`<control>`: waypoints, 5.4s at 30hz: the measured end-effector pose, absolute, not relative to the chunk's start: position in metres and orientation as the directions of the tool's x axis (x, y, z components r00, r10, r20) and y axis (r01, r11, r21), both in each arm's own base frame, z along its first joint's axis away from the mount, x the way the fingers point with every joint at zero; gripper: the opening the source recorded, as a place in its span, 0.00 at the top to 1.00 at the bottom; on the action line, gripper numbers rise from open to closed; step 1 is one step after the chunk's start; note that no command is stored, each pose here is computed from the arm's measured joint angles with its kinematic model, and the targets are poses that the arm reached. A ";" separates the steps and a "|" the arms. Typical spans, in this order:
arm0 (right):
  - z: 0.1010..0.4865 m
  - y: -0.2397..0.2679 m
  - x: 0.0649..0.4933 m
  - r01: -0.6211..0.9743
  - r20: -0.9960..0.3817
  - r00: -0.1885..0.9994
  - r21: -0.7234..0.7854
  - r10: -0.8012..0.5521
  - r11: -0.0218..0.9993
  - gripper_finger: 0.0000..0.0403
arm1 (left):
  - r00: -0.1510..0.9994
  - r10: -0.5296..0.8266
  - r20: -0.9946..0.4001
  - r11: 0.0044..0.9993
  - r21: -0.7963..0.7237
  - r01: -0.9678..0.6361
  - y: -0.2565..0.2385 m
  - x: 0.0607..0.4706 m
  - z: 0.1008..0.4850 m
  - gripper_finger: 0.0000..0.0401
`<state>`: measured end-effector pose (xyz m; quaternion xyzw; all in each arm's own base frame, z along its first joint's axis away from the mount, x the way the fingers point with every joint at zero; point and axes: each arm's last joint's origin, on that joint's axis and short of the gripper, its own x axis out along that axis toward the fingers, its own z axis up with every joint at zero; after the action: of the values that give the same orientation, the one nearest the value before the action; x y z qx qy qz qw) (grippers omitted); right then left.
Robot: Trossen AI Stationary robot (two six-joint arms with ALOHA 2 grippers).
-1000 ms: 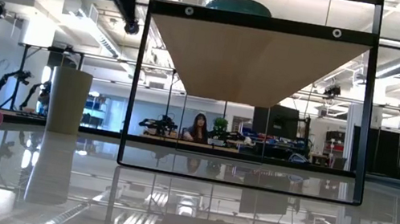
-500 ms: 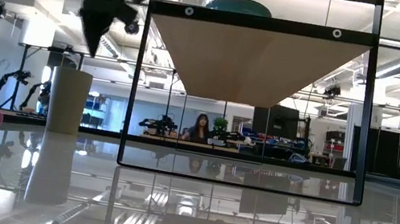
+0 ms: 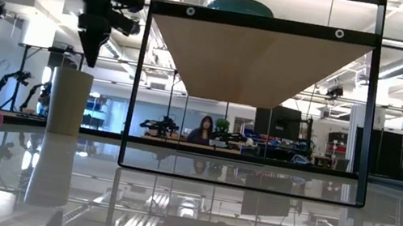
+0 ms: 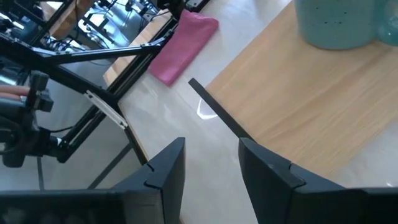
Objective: Stack small to large cups/mugs on shelf
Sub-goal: Put the gray cup on the shelf
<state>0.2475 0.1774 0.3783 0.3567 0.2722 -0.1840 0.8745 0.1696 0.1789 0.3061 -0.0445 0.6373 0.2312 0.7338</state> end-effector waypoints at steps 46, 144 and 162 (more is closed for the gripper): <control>0.372 0.172 0.242 0.605 -0.661 0.731 0.511 -0.172 0.611 0.71 | 0.037 0.237 -0.971 0.891 0.202 -0.406 0.186 0.158 0.251 0.99; 0.336 0.158 0.297 0.700 -0.685 0.669 0.452 -0.288 0.553 0.98 | 0.550 -0.030 -0.835 0.975 -0.146 -0.168 -0.045 0.372 0.406 1.00; 0.323 0.160 0.300 0.717 -0.703 0.645 0.420 -0.301 0.556 0.98 | 0.571 -0.032 -0.820 0.981 -0.137 -0.141 -0.046 0.374 0.407 0.84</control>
<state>0.2999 0.1599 0.3231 0.3586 0.2904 -0.3055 0.8329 0.3744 -0.0457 0.4072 -0.0937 0.4621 0.0307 0.8813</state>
